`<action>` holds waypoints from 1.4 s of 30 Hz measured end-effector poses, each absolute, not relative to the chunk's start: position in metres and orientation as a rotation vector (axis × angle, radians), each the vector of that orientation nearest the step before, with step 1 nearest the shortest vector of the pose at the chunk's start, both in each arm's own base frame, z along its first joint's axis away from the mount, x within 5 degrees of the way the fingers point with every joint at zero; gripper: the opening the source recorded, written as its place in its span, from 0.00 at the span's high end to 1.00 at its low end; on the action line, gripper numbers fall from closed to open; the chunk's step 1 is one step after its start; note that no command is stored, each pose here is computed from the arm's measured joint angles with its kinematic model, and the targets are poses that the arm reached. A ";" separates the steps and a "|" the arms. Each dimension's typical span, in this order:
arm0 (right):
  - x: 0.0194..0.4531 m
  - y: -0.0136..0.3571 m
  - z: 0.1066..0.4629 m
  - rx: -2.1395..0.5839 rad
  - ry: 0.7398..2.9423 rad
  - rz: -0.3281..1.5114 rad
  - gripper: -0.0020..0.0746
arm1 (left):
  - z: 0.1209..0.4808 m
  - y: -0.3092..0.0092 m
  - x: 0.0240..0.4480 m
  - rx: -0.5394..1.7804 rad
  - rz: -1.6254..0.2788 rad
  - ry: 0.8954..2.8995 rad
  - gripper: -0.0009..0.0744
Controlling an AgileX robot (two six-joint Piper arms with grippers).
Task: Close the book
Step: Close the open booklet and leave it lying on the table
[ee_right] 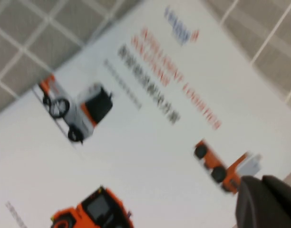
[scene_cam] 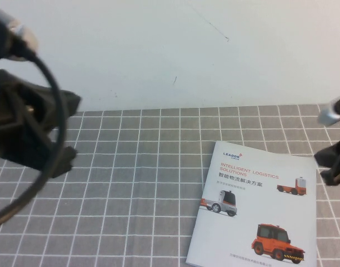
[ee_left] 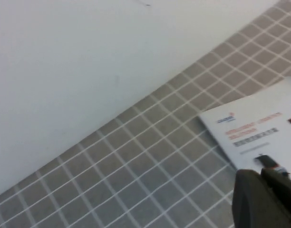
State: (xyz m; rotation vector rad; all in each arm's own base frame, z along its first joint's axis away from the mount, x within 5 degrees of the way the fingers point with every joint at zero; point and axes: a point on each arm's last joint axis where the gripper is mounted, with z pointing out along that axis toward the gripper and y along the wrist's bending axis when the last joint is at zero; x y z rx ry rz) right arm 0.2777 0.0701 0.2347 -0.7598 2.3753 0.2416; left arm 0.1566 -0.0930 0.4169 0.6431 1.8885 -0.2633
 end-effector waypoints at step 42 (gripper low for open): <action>0.030 0.039 0.261 -0.790 1.820 0.221 0.98 | 0.249 -0.044 0.081 0.525 -0.280 1.703 0.99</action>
